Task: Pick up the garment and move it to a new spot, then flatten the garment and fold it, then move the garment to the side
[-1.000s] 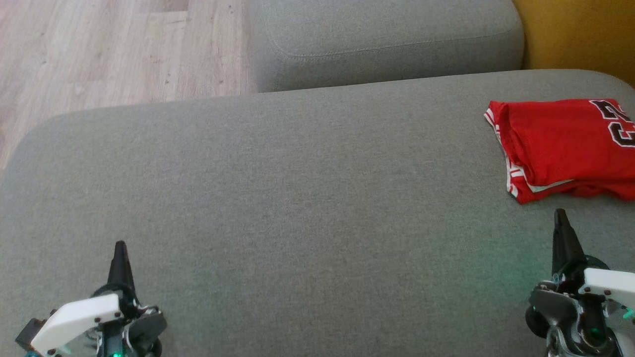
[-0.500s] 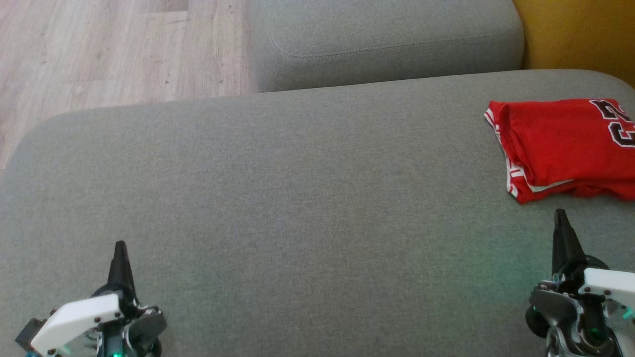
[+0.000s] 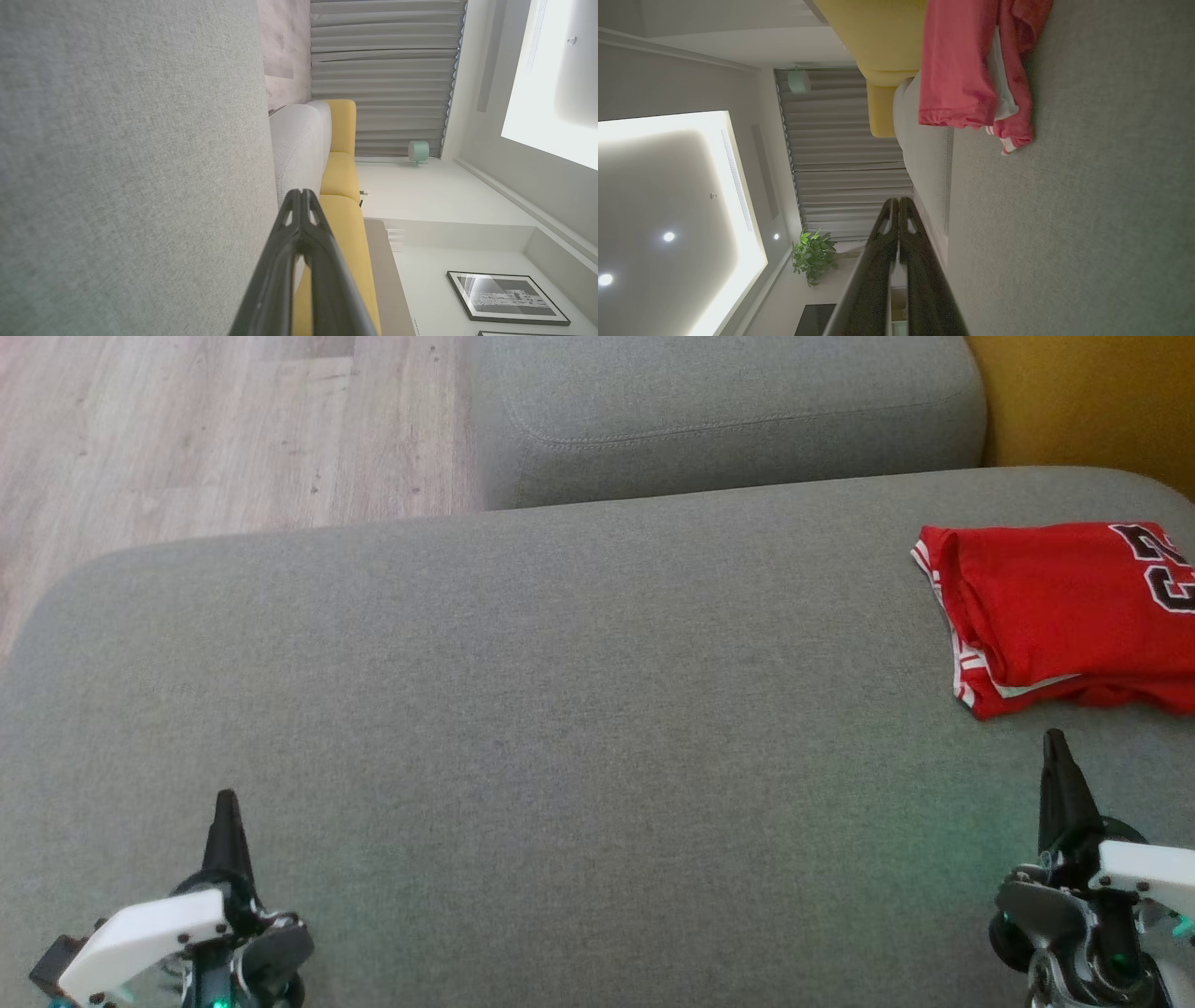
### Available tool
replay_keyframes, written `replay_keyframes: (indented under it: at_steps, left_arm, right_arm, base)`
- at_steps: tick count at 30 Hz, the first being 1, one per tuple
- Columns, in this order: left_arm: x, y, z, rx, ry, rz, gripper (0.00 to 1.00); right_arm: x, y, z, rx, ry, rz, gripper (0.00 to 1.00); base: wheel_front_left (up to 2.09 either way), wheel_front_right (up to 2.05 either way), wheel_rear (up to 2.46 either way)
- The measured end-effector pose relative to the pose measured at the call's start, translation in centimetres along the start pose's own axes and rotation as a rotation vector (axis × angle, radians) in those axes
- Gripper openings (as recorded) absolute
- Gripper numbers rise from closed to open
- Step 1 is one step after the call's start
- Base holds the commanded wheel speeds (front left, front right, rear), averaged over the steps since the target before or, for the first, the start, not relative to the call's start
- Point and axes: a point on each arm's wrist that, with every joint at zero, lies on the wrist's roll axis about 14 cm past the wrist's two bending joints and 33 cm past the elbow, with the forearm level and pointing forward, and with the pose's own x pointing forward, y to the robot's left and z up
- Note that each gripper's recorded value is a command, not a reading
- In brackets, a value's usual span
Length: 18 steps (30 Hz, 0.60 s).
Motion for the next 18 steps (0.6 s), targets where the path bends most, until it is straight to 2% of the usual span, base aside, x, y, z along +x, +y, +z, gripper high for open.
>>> replay_keyframes:
  at_steps: [18]
  left_arm:
    - [0.00,0.00,-0.01,0.000,0.000,0.000,0.00]
  right_arm:
    - [0.00,0.00,0.01,0.000,0.000,0.000,0.00]
  base:
    - [0.00,0.00,0.00]
